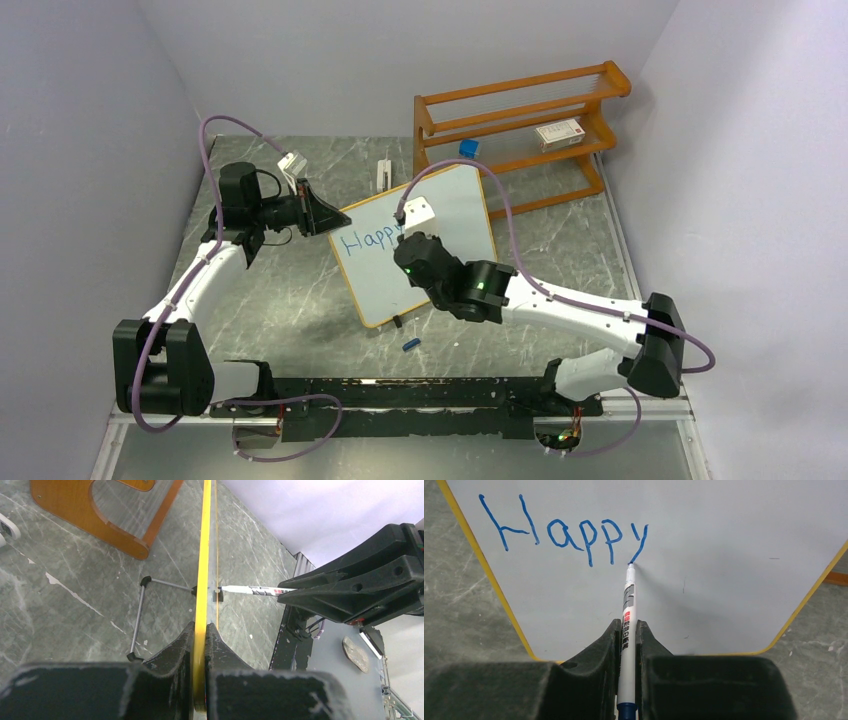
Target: Write a sentence on the whiteboard
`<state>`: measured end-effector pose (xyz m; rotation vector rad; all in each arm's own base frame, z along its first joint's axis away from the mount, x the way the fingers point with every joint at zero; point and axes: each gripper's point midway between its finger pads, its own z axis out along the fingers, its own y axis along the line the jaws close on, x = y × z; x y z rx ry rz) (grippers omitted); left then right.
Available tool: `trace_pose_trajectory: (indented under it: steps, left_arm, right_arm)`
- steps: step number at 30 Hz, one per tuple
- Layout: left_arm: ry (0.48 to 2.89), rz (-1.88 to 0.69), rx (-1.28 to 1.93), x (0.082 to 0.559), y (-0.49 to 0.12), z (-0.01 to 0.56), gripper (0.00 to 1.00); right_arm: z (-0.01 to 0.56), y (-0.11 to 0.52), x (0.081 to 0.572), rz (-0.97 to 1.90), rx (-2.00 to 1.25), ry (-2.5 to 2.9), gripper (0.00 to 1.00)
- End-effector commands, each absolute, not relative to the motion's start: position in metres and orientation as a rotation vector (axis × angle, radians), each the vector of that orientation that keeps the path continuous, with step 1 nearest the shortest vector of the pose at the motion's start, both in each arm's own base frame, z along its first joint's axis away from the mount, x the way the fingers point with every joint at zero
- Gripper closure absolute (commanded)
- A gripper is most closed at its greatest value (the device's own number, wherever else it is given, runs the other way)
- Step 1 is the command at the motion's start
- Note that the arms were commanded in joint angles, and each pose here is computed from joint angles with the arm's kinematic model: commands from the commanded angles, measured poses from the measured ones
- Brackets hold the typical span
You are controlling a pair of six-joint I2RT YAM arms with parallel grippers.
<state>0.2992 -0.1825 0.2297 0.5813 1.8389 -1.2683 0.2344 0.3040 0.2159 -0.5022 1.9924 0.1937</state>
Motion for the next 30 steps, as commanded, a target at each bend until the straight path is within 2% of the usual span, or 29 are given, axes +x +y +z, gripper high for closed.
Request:
trace_pose_trajectory:
  steps: [1,30]
  left_arm:
    - [1.858,-1.274,0.613,0.296,-0.188,0.221,0.95]
    - [1.863,-1.275,0.612,0.296,-0.188,0.220,0.95]
  right_arm:
    - [0.234,0.294,0.238,0.199,-0.456,1.933,1.00]
    - [0.246,0.288,0.259,0.248,-0.400,1.877,1.00]
